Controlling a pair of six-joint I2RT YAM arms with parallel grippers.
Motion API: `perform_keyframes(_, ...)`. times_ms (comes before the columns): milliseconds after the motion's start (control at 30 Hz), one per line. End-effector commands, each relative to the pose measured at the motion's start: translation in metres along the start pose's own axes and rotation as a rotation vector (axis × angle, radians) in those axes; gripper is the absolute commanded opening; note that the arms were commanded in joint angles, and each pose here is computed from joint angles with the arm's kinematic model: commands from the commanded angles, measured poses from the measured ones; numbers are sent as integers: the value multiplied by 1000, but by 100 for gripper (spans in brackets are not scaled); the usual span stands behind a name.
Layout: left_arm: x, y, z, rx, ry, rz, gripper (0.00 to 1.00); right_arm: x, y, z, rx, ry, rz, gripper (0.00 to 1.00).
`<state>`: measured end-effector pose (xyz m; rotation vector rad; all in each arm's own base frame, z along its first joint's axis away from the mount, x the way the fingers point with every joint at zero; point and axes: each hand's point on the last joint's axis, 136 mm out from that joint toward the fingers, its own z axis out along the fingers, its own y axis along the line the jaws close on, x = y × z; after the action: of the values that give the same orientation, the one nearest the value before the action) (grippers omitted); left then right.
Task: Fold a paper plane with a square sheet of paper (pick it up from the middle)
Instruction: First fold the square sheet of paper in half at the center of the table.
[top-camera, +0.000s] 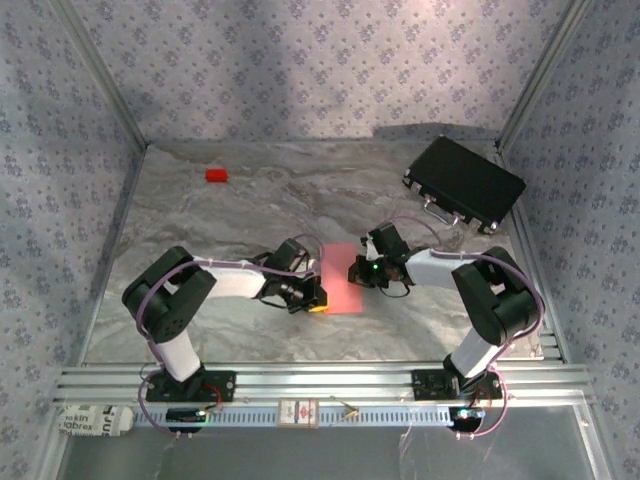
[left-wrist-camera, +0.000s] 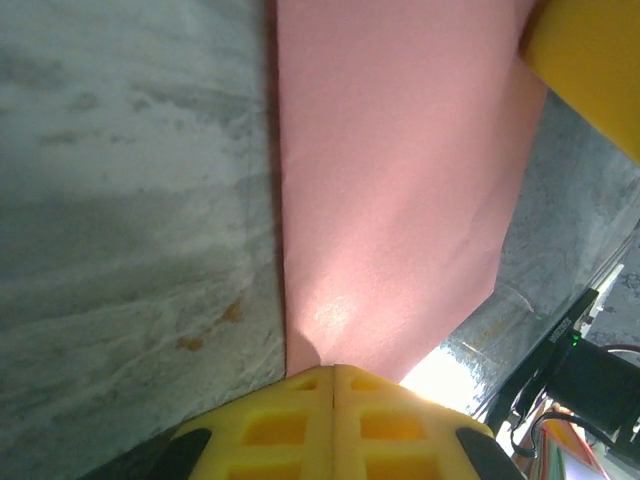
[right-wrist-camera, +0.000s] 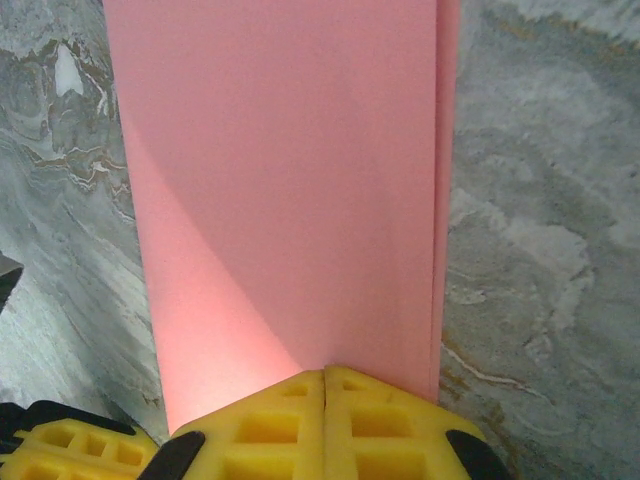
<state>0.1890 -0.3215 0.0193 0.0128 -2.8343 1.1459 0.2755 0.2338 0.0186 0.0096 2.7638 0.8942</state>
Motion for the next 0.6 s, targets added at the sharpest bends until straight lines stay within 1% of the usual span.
perform_keyframes(0,5,-11,-9,-7,-6,36,0,39,-48,1,172,109,82,0)
perform_keyframes(133,-1,-36,-17,55,-31,66,0,39,-49,1,172,109,85,0)
perform_keyframes(233,-3,-42,-15,78,-30,74,2,37,-49,1,172,107,84,0)
perform_keyframes(433,5,-30,5,84,43,63,3,38,-49,2,171,112,84,0)
perform_keyframes(567,14,-14,15,42,82,51,3,39,-50,2,176,115,87,0)
